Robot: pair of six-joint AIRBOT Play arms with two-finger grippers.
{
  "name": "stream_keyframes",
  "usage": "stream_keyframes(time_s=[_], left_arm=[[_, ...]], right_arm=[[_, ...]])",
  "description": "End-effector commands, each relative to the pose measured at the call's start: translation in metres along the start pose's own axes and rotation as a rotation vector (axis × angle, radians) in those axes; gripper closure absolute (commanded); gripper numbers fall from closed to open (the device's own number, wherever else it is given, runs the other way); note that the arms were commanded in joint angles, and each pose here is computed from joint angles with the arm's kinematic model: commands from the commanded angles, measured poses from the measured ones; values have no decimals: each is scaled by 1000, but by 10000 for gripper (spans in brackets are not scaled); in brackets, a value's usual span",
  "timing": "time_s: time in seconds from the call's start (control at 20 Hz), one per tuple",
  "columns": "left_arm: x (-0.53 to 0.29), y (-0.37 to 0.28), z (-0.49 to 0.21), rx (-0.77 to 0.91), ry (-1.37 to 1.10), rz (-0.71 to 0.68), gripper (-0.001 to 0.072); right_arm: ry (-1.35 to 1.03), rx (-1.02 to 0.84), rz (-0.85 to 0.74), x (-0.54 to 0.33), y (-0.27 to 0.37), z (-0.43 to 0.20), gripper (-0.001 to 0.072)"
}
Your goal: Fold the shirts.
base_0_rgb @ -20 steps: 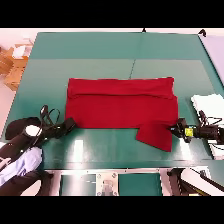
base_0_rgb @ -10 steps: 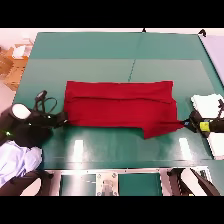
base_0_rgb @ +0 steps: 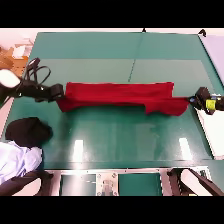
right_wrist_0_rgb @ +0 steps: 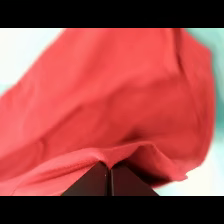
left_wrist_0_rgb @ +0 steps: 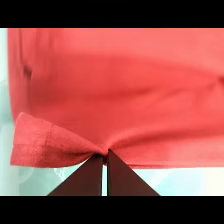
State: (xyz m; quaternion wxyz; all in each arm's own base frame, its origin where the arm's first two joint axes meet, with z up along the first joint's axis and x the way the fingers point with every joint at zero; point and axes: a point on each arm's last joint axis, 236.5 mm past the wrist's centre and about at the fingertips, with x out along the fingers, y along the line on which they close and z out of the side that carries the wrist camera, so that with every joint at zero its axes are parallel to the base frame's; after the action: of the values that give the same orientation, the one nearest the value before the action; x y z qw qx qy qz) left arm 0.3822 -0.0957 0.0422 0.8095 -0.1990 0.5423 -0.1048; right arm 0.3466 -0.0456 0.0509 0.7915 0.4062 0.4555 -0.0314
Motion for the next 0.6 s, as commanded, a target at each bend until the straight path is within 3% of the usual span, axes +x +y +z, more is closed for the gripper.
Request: stream_keyframes(time_s=[0.0, 0.4, 0.45, 0.5, 0.55], left_arm=[[28, -6, 45, 35, -9, -31, 684], [127, 5, 102, 19, -29, -110, 681], [132, 1, 106, -3, -46, -135, 593], [131, -2, 111, -14, -64, -147, 247], [127, -3, 116, -9, -76, -149, -13]], right_arm=[[-11, 8, 47, 38, 21, 34, 696], [107, 37, 9, 159, 7, 62, 694], [116, 44, 15, 169, 7, 65, 670], [110, 40, 18, 173, 8, 71, 560], [92, 30, 24, 169, 11, 81, 516]])
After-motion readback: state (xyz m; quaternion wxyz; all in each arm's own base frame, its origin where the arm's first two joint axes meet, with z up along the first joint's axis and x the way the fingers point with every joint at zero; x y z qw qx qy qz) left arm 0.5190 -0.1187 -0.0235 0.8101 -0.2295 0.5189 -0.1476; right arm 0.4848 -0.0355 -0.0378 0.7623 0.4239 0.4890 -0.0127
